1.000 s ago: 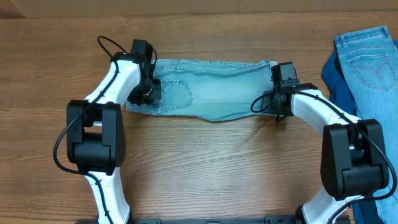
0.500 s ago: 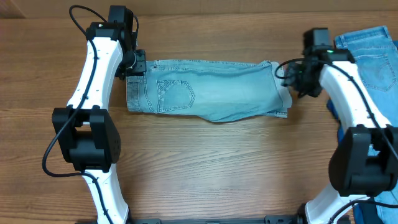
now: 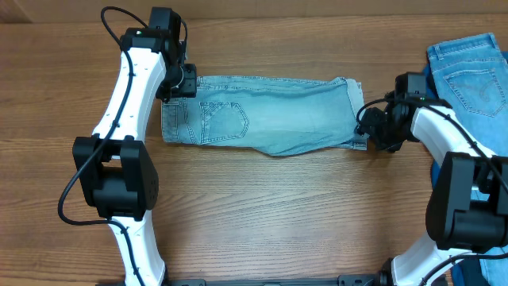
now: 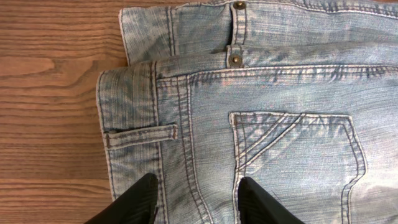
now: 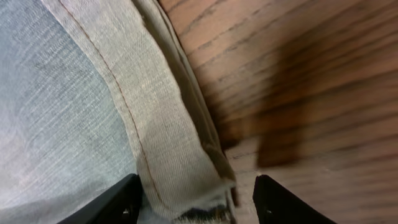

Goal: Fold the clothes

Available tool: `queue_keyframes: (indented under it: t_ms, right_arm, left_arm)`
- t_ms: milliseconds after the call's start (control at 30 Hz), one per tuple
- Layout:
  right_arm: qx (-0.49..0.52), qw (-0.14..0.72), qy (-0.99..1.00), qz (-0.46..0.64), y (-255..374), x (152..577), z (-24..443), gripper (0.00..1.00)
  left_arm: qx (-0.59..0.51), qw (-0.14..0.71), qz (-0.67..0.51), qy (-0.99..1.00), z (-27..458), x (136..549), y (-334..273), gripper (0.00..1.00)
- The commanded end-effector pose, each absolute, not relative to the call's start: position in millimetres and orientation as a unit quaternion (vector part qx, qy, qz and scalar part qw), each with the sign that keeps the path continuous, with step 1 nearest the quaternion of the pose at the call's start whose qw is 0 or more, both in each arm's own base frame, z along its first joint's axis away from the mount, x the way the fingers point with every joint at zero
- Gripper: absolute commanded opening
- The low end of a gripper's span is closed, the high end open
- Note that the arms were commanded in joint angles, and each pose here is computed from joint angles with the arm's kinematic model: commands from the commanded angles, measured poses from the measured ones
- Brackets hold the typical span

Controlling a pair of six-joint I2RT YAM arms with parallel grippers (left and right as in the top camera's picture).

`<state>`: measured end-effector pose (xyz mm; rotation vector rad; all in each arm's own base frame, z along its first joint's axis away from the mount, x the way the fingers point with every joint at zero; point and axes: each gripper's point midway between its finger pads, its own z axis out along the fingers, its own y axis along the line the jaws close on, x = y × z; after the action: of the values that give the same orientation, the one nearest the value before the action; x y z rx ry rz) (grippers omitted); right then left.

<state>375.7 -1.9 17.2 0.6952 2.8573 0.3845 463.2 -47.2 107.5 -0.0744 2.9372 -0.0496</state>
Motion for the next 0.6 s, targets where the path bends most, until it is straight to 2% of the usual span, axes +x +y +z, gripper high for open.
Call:
queue_keyframes:
  t_ms: [0, 100, 267, 333, 400, 467, 567]
  right_arm:
    - [0.249, 0.075, 0.953, 0.158, 9, 366, 10, 0.61]
    - [0.256, 0.075, 0.948, 0.172, 13, 363, 1, 0.61]
    - [0.227, 0.078, 0.924, 0.297, 52, 373, 18, 0.6]
    - [0.221, 0.087, 0.925, 0.298, 51, 376, 19, 0.51]
    - [0.217, 0.096, 0.925, 0.298, 51, 379, 20, 0.36]
    - [0.215, 0.101, 0.925, 0.297, 50, 382, 20, 0.31]
    - [0.207, 0.104, 0.928, 0.293, 49, 382, 20, 0.16]
  left_arm:
    - [-0.015, 0.1, -0.022, 0.995, 104, 465, -53, 0.49]
    - [-0.015, 0.1, -0.022, 0.995, 104, 464, -53, 0.49]
    - [-0.015, 0.104, -0.022, 0.994, 105, 466, -53, 0.49]
    - [-0.015, 0.102, -0.022, 0.994, 104, 465, -53, 0.49]
    - [-0.015, 0.102, -0.022, 0.994, 104, 465, -53, 0.48]
    - [-0.015, 0.102, -0.022, 0.994, 104, 465, -53, 0.47]
    - [-0.015, 0.102, -0.022, 0.994, 104, 465, -53, 0.48]
